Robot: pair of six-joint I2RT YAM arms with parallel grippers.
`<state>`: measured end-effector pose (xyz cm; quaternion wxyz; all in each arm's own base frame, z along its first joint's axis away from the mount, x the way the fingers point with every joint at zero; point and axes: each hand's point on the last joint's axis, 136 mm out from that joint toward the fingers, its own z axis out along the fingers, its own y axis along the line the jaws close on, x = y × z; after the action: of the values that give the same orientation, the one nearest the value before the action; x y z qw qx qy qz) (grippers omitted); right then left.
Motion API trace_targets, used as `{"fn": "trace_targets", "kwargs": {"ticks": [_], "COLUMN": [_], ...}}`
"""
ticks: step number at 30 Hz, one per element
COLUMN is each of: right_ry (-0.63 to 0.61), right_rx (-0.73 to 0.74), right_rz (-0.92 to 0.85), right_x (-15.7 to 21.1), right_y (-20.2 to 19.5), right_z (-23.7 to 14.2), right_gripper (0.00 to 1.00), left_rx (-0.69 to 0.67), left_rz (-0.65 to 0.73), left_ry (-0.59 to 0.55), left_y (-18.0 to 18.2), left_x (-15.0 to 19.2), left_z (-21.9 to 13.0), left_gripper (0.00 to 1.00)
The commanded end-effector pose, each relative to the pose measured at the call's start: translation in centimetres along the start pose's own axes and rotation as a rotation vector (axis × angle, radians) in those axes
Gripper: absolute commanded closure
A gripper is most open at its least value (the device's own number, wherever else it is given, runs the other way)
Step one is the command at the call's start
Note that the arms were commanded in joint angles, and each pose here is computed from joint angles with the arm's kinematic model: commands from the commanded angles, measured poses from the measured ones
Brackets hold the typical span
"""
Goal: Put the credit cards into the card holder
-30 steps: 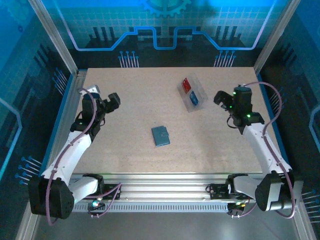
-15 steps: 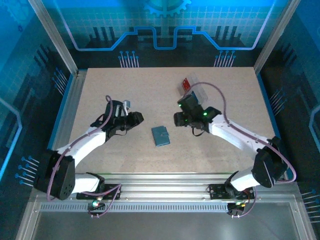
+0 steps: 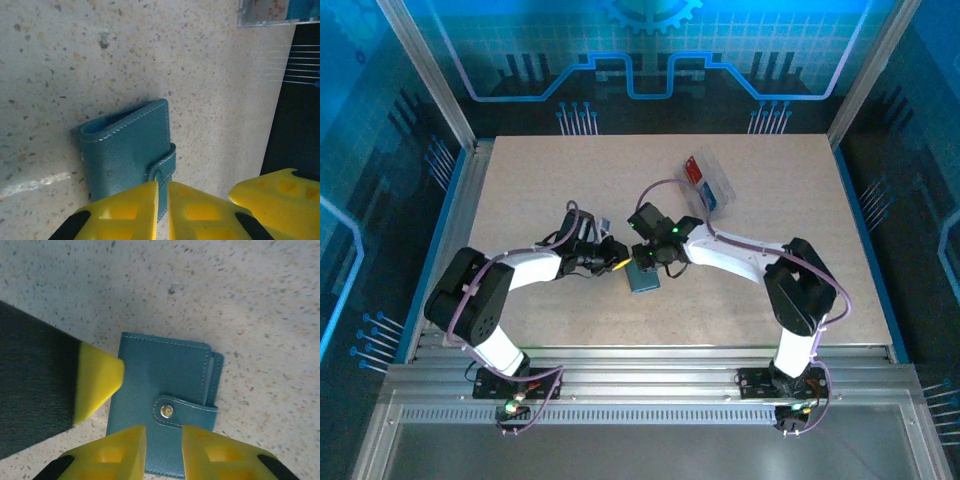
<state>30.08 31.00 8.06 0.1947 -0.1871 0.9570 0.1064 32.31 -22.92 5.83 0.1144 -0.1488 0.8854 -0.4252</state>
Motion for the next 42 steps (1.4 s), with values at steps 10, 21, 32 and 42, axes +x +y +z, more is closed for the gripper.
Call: {"fn": "trace_targets", "kwargs": {"ticks": [10,21,32,42], "right_ry": [0.095,0.16,0.19,0.232], "right_rx": [0.084,0.025,-0.111,-0.194], "right_rz": [-0.071,-0.08,-0.096,-0.104], "right_x": [1.2,2.8,3.6,4.7], "right_y": [-0.1,0.7,2.9,4.1], "right_z": [2.9,5.2,6.1,6.9], "right_gripper": [0.68,0.59,0.53,0.47], "left_rx": [-0.058,-0.089,-0.086,-0.085], "left_rz": [-0.003,-0.004,-0.011,-0.014], "left_ry": [0.073,0.088,0.101,0.107], "left_y": [2.6,4.2,4.8,5.1], "left_x": [1.1,2.2,2.6,2.7], "left_z": [2.1,2.4,2.8,3.0], "left_gripper": [0.88,0.89,0.89,0.89]}}
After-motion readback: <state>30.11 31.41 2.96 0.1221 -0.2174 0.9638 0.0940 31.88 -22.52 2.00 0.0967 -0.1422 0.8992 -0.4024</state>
